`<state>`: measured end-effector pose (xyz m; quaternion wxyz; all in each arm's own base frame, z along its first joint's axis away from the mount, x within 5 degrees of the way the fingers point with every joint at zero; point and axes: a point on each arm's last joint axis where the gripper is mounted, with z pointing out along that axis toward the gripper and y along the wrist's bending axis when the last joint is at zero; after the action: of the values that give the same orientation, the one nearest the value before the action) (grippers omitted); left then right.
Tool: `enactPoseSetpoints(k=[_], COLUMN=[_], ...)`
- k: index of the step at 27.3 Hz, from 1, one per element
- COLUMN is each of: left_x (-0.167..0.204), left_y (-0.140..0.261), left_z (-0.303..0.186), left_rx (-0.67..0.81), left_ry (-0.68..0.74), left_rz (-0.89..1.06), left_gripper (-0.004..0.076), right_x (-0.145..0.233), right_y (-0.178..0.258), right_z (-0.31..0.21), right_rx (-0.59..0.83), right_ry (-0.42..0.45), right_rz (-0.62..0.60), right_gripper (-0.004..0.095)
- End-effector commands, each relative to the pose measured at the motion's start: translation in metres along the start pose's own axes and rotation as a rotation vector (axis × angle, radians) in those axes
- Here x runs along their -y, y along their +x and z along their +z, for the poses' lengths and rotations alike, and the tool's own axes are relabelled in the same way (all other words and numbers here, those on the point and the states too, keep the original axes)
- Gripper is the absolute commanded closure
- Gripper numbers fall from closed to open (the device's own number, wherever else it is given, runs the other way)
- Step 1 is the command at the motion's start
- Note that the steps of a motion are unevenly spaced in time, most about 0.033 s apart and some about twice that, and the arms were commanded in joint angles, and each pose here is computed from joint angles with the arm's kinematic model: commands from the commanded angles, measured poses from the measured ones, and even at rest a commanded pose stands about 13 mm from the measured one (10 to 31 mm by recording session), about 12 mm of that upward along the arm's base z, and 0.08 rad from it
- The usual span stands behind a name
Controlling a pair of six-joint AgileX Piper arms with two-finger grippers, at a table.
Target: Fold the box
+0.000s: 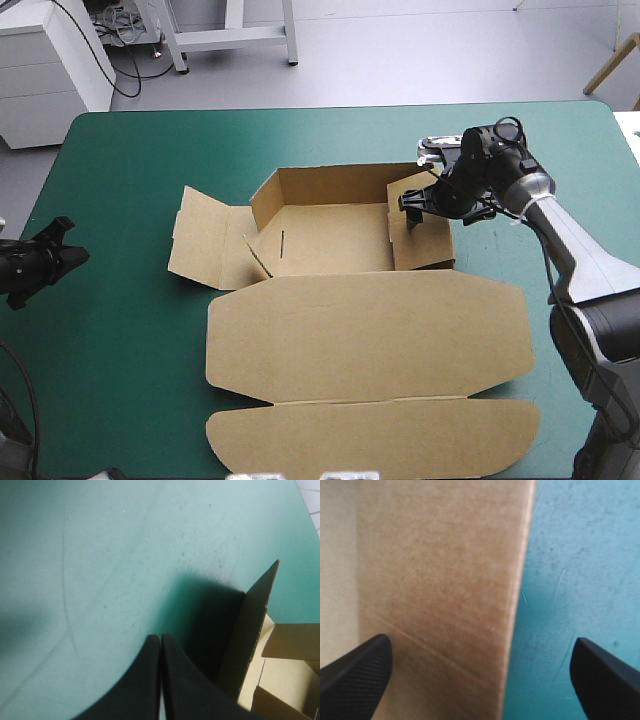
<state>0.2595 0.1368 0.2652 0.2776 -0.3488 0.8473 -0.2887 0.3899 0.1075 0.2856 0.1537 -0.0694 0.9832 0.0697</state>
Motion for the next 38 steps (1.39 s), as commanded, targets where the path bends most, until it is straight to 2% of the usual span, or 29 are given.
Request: enactPoseSetpoints(k=[1,8,11,13,15,18,19,26,31,34,38], left_x=[0.016,0.016,0.016,0.016,0.016,0.016,0.016,0.016,0.016,0.016,0.016], left_y=[-0.003,-0.003,-0.003,-0.003,-0.003,-0.003,-0.003,-0.002,-0.003,-0.004,-0.004], left_z=[-0.013,-0.013,-0.013,-0.013,-0.013,-0.013,-0.013,-0.013,-0.013,-0.013,-0.013], left_rx=[0.059,0.059,0.059,0.059,0.059,0.063,0.063,0.056,0.061,0.079,0.069], left_ry=[0.054,0.054,0.054,0.054,0.054,0.052,0.052,0.057,0.056,0.048,0.053], left_rz=[0.012,0.012,0.012,0.012,0.012,0.012,0.012,0.011,0.034,0.04,0.032], left_gripper=[0.0734,0.0734,0.0734,0.0734,0.0734,0.0734,0.0734,0.0734,0.0734,0.0734,0.0734], right_x=[-0.002,-0.001,-0.001,-0.001,0.0,-0.001,-0.001,-0.002,-0.007,-0.01,-0.013], right_y=[-0.003,0.0,0.002,0.003,0.004,0.005,0.005,0.003,0.006,0.024,0.049], right_z=[-0.011,-0.008,-0.008,-0.008,-0.008,-0.008,-0.008,-0.021,-0.08,-0.146,-0.195], right_rx=[0.033,-0.007,-0.027,-0.039,-0.047,-0.055,-0.055,-0.02,0.135,0.298,0.42], right_ry=[-0.005,0.0,0.004,0.007,0.008,0.003,0.003,-0.005,-0.02,-0.03,-0.054], right_rz=[-0.008,-0.016,-0.02,-0.02,-0.02,-0.035,-0.036,-0.067,-0.119,-0.14,-0.181], right_gripper=[0.0017,0.0019,0.01,0.0242,0.0459,0.0877,0.0918,0.0911,0.0926,0.0927,0.0927])
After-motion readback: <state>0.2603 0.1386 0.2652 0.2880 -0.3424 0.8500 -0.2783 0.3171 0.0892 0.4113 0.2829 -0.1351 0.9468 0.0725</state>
